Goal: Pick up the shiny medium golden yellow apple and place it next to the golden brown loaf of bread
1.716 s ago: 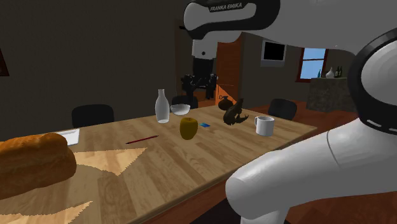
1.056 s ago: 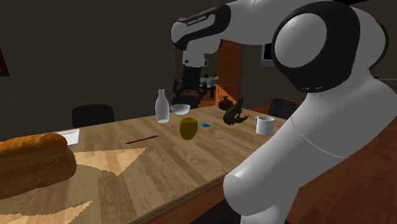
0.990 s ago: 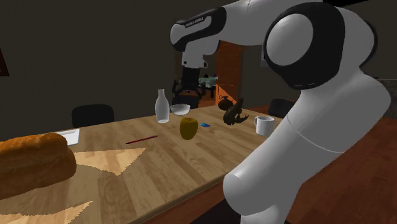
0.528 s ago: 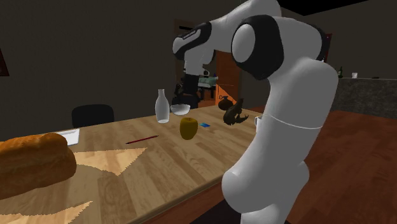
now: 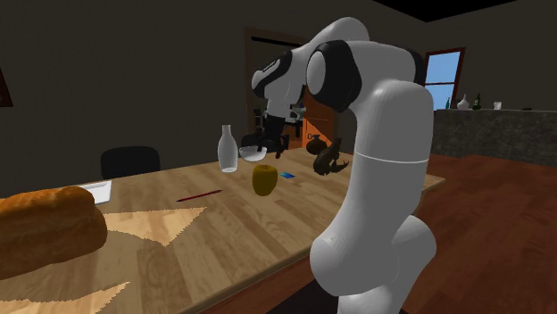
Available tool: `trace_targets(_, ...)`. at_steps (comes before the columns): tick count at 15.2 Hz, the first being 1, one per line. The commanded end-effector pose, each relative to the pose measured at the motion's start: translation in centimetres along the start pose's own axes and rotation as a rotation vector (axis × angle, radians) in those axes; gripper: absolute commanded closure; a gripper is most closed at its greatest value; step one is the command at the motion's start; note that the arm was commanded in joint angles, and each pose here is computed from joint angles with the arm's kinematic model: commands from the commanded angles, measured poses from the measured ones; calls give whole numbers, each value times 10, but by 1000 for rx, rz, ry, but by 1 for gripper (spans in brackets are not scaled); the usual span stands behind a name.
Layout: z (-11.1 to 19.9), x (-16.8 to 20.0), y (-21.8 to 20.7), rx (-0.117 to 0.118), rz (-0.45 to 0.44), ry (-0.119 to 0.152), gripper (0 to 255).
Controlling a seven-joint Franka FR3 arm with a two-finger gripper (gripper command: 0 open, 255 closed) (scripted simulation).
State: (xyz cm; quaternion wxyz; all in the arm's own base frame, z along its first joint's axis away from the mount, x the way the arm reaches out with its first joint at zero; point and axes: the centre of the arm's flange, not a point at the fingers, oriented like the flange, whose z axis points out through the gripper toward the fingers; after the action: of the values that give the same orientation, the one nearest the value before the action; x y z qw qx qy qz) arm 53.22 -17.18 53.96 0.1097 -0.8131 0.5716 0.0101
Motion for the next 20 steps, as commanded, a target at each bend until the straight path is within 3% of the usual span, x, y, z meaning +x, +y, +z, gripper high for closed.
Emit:
trace_targets(1,10,3,1,2,11,-1,0)
trace_targets(5,34,3,1,2,11,-1,0)
trace_targets(13,34,3,1,1,11,-1,0)
trace_targets(14,34,3,1,1,11,-1,255)
trace_targets(20,34,3,1,1,11,-1,255)
